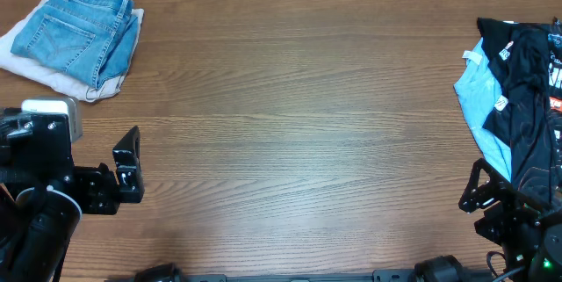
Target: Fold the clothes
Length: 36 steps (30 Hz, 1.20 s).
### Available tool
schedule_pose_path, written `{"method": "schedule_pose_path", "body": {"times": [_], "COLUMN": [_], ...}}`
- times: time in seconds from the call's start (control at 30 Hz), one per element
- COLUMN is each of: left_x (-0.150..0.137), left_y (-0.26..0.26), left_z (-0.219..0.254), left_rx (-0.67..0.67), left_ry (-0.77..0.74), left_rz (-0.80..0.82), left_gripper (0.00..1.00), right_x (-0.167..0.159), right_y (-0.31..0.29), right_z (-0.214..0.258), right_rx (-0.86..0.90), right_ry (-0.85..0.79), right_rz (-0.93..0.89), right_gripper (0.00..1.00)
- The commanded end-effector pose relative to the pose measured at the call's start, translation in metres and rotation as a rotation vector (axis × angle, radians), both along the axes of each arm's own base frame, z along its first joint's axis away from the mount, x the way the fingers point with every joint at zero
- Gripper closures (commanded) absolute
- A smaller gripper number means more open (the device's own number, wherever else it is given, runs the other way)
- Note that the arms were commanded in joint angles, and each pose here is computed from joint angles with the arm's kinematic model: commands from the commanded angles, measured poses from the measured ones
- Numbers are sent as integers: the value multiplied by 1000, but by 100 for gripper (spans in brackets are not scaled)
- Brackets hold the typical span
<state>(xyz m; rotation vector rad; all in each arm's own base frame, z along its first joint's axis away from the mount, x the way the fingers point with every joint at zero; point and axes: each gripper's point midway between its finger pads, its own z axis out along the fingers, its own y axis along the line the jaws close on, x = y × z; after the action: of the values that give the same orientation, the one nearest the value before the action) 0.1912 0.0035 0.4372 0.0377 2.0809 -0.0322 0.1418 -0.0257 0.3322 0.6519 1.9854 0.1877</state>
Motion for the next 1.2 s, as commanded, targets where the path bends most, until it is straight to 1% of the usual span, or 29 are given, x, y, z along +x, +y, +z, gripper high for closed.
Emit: {"method": "schedule_pose_path", "body": {"times": [0.0,0.43,0.57,0.7,0.83,1.03,1.17], "left_x": [0,0,0,0,0,0,0], "left_y": [1,1,1,1,1,1,1], "left_z": [0,1,0,0,1,0,0], "left_rx": [7,7,7,7,7,7,7], "left_ry": [-1,-2,-1,-1,-2,-1,-1], "left_rz": [5,5,5,5,5,5,5], "left_gripper": [0,0,0,0,0,0,0], "right_x": [1,-1,5,19,37,65,87], "right_y": [-3,2,4,-3,-5,2,15], "right_z": [1,-4,-15,-35,-61,-96,-112], "right_rx": [-4,9,7,-1,21,50,16], "right_ry": [-6,16,38,38,-6,-130,-241], "right_rz": [-18,10,8,-48,-79,-49,58], "right_gripper": [0,0,0,0,0,0,0]}}
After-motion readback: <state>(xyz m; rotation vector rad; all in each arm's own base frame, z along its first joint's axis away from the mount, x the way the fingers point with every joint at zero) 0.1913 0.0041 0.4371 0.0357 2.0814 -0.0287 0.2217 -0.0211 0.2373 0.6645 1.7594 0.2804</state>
